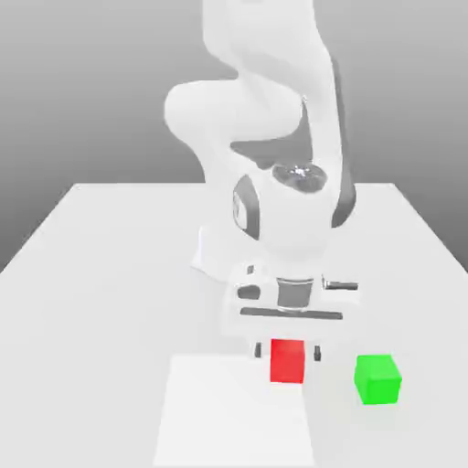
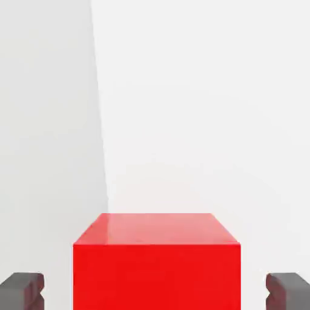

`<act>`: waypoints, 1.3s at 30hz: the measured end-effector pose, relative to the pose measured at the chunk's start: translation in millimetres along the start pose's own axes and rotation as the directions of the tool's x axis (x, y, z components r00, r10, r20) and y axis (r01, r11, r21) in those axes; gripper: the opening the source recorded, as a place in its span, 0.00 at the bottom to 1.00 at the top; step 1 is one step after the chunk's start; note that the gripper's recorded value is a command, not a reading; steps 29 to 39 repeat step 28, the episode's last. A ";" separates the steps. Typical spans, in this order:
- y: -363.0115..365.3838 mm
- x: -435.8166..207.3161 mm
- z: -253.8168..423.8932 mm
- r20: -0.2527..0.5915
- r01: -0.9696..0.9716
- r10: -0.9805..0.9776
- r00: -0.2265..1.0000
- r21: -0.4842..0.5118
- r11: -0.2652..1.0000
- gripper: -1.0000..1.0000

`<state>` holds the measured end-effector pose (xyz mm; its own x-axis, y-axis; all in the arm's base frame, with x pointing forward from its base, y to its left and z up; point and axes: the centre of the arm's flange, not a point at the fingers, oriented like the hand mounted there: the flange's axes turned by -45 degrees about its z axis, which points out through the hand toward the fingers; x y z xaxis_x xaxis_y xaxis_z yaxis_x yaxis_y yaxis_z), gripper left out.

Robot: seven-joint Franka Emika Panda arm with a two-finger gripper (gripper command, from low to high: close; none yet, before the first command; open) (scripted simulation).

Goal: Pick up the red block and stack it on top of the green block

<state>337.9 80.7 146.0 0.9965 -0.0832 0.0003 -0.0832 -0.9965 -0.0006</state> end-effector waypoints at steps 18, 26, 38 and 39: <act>-109.1 9.9 -90.8 0.000 0.091 -0.091 0.996 0.000 0.996 0.00; -133.9 15.4 -40.3 -0.001 0.082 -0.082 0.997 0.000 0.997 1.00; -133.9 15.4 -40.3 -0.001 0.082 -0.082 0.997 0.000 0.997 1.00; -133.9 15.4 -40.3 -0.001 0.082 -0.082 0.997 0.000 0.997 1.00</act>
